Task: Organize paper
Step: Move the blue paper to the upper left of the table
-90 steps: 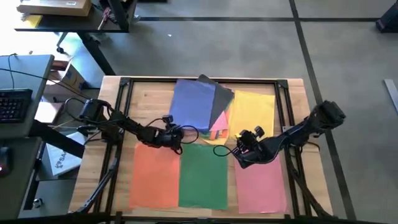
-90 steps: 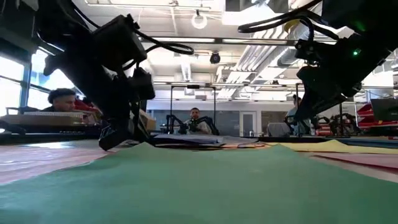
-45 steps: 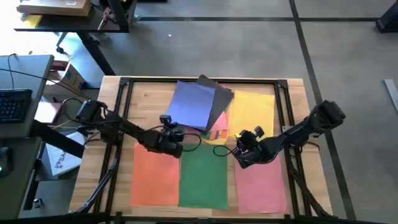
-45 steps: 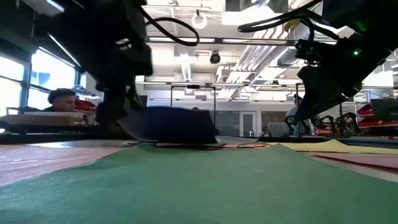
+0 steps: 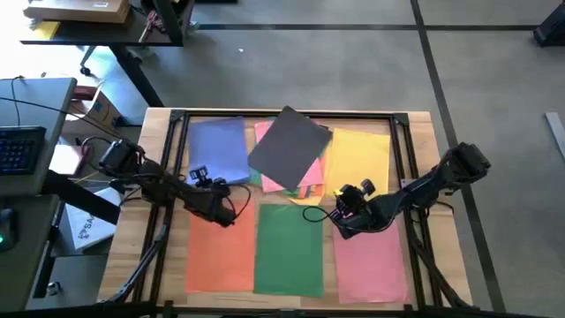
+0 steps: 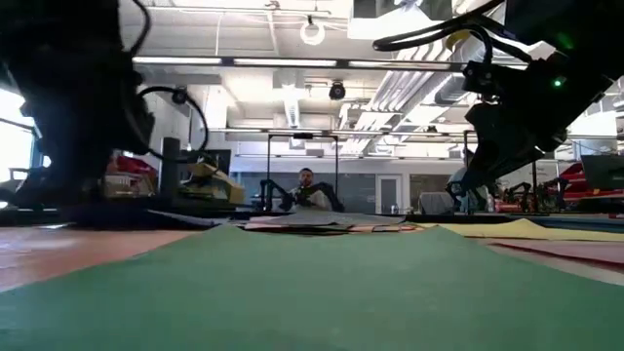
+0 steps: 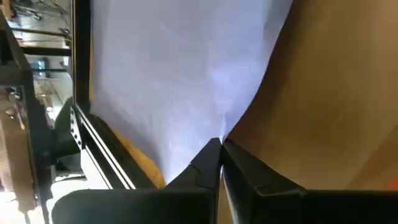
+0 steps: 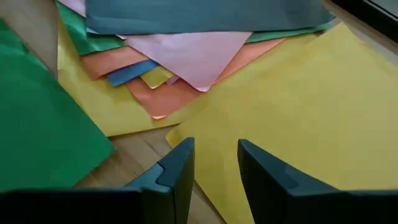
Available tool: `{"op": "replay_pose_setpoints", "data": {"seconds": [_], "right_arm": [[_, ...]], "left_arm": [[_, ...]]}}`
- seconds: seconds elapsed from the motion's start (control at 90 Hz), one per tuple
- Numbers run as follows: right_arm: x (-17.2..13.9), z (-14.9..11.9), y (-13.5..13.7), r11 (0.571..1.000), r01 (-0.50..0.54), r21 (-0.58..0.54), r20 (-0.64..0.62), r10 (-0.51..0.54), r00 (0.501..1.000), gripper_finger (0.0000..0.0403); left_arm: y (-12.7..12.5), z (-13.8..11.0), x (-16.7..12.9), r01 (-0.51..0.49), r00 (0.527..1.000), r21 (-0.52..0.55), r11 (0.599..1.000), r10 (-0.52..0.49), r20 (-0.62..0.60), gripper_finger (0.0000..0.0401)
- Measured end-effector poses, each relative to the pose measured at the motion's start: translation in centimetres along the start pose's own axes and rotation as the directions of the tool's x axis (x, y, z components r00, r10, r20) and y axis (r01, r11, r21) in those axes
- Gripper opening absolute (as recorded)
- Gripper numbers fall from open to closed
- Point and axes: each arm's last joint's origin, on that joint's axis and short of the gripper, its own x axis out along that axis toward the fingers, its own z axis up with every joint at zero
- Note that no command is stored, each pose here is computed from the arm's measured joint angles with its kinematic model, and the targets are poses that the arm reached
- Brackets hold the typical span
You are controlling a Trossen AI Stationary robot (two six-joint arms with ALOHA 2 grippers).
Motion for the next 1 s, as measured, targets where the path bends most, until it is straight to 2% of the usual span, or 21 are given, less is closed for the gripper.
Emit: {"op": "replay_pose_setpoints", "data": {"seconds": [0.189,0.578,0.689,0.833,1.0], "right_arm": [[0.0,0.0,0.0,1.000,0.005,0.000,0.011,-0.005,1.000,0.0108],[0.0,0.1,0.0,1.000,0.003,0.004,0.013,-0.003,1.000,0.0108],[0.0,0.1,0.0,1.000,0.001,0.005,0.014,-0.001,1.000,0.0108],[0.0,0.1,0.0,1.000,0.001,0.005,0.014,-0.001,1.000,0.0108],[0.0,0.1,0.0,1.000,0.001,0.005,0.014,-0.001,1.000,0.0108]], "left_arm": [[-0.7,-1.9,0.6,-0.009,1.000,0.078,0.997,0.008,0.014,0.0000],[-1.3,-2.5,0.4,0.014,0.999,0.077,0.997,-0.017,0.031,0.0008],[-1.4,-2.5,0.4,0.032,0.999,0.073,0.997,-0.034,0.020,0.0038],[-1.5,-2.6,0.4,0.074,0.997,0.078,0.994,-0.072,-0.029,0.0104],[-1.4,-2.6,0.1,0.089,0.994,-0.007,0.996,-0.089,-0.070,0.0173]]}}
